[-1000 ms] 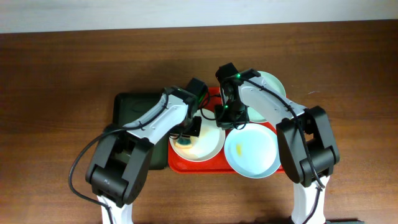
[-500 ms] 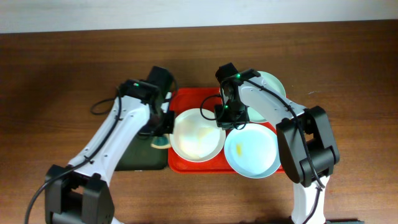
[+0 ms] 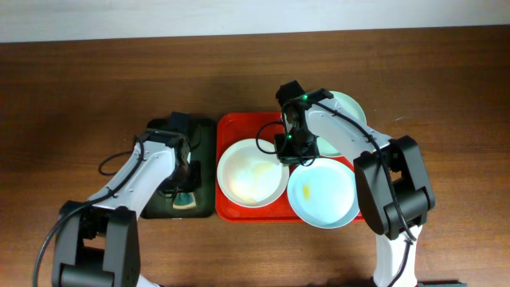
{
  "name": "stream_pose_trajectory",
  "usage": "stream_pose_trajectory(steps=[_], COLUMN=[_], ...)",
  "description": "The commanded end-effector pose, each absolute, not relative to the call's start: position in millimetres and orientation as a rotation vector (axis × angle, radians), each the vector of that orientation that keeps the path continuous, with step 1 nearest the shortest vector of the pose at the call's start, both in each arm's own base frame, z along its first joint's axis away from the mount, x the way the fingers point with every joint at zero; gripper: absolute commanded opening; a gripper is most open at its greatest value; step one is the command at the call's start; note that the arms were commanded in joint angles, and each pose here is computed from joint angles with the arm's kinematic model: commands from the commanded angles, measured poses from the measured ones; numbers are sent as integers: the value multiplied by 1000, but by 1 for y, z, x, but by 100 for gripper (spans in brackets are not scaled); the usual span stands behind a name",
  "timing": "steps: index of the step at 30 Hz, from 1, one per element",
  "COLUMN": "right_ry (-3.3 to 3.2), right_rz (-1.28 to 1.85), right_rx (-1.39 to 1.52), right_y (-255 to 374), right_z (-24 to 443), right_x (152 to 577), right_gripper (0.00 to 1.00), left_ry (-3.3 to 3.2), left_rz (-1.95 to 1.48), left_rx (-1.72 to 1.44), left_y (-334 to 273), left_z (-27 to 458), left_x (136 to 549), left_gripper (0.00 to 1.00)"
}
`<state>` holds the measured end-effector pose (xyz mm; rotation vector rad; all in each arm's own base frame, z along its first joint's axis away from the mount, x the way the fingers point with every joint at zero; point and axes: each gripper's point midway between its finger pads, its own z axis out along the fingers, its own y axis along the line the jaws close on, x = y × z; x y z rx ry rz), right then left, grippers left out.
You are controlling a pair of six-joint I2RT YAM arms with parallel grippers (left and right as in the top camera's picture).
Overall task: Clean dirty plates on tray and stack at the side
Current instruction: 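Return the sponge to the green tray and release it with left gripper, then lift the white plate with the right gripper and tilt it over the green tray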
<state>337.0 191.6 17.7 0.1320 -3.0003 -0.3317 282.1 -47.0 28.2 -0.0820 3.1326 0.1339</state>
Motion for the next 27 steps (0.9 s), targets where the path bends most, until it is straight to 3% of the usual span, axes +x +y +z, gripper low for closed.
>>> stream_pose_trajectory(steps=[1, 3, 4, 7, 13, 16, 20, 21, 22, 23, 25, 27], right_ry=[-2998, -2998, -2998, -2998, -2991, -2995, -3004, -3004, -2997, -2993, -3000, -3005], right_rz=[-333, -333, -333, -332, -328, -331, -340, -339, -333, -329, -333, -338], right_rx=[144, 144, 144, 143, 142, 143, 132, 130, 128, 132, 152, 156], right_y=[197, 197, 196, 196, 195, 196, 194, 193, 192, 193, 197, 199], right_z=[16, 16, 16, 16, 13, 12, 13, 13, 12, 12, 10, 10], right_x=[336, 336, 336, 336, 333, 334, 338, 338, 336, 335, 334, 335], right_gripper=[18, 18, 18, 24, 23, 4, 4, 8, 19, 22, 21, 11], left_ry=[3109, 3066, 2999, 2834, 2767, 2764, 2764, 2764, 2764, 2764, 2764, 2764], left_rz=[77, 60, 22, -108, -62, -56, -56, -56, -56, -56, -56, -56], left_rx=[-89, -117, -142, -248, -508, -539, -539, -539, -539, -539, -539, -539], left_y=[-54, -56, -57, -46, 20, 28, 28, 28, 28, 28, 28, 28], left_z=[48, 72, 103, 175, 194, 194, 194, 194, 194, 194, 194, 194], left_x=[293, 305, 320, 345, 339, 338, 338, 338, 338, 338, 338, 338], left_gripper=[56, 66, 87, 99, 99, 99, 99, 99, 99, 99, 99, 99])
